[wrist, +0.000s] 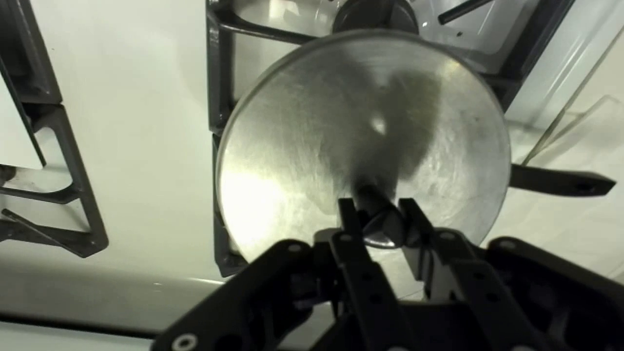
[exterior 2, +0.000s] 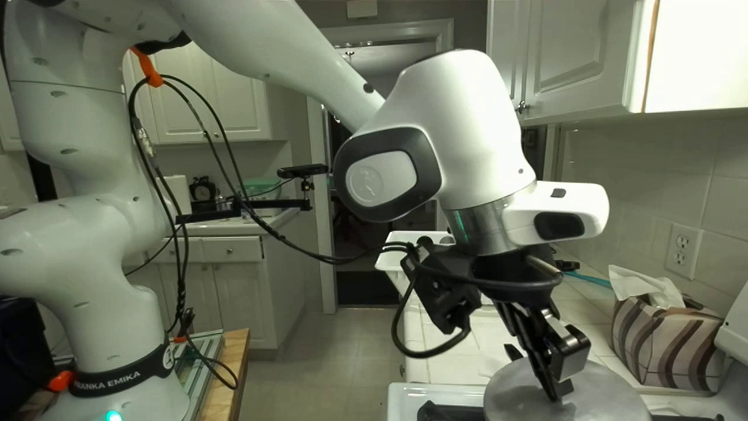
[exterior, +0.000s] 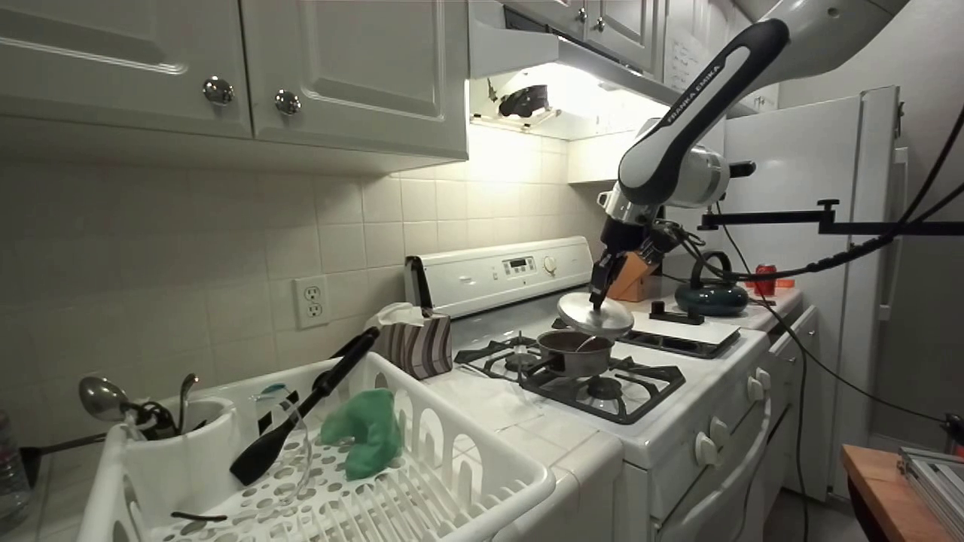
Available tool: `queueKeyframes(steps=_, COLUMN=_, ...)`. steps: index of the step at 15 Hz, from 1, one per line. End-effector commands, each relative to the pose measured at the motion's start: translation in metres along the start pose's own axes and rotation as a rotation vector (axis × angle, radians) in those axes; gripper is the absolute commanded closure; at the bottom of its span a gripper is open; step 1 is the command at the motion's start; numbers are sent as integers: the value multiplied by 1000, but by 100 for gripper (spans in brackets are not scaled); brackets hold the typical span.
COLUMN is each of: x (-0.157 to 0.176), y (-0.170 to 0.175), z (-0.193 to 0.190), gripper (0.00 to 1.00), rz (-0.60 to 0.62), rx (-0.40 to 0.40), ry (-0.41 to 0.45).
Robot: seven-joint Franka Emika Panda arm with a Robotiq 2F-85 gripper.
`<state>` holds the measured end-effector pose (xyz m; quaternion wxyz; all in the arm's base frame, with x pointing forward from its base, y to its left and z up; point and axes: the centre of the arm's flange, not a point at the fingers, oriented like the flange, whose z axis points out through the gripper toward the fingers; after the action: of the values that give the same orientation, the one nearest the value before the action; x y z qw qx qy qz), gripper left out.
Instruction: Put the on the pot then move the green cloth to the right
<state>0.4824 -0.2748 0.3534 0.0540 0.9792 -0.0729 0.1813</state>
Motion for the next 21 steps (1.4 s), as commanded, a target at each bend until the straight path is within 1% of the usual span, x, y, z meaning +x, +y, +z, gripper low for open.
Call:
queueKeyframes(steps=1, x=41, y=34, z=2, gripper=94, rz=48, rx=128, ry=35)
queueKeyframes(steps=3, x=58, y=32, z=0, gripper=94, rz=28, rx=212, ry=3)
queueKeyframes(steps=4, x=65, y=31, z=2, gripper=94, rz=15, rx=257, ry=-38)
queueKeyframes(steps=6, x=68, y=31, z=4, gripper=94, rz=7, rx=314, ry=-131)
queueKeyframes(steps=7, x=68, y=31, z=7, gripper=94, rz=13, rx=328, ry=-171)
queueKeyframes(steps=10, x=61, y=36, z=20, gripper=94, rz=41, rx=336, ry=-237)
queueKeyframes(steps=13, x=59, y=37, z=30, gripper=94, rz=62, rx=299, ry=-255)
queueKeyframes(steps=16, x=64, y=27, z=36, gripper=94, rz=51, rx=253, ry=-298)
queueKeyframes(steps=18, x=69, y=22, z=37, gripper=94, rz=50, rx=191, ry=-328)
queueKeyframes(steps=19, x=73, y=20, z=32, gripper=94, rz=60, rx=130, ry=-343)
queueKeyframes(steps=21, x=82, y=13, z=28, gripper=94, rz=50, rx=70, ry=-363)
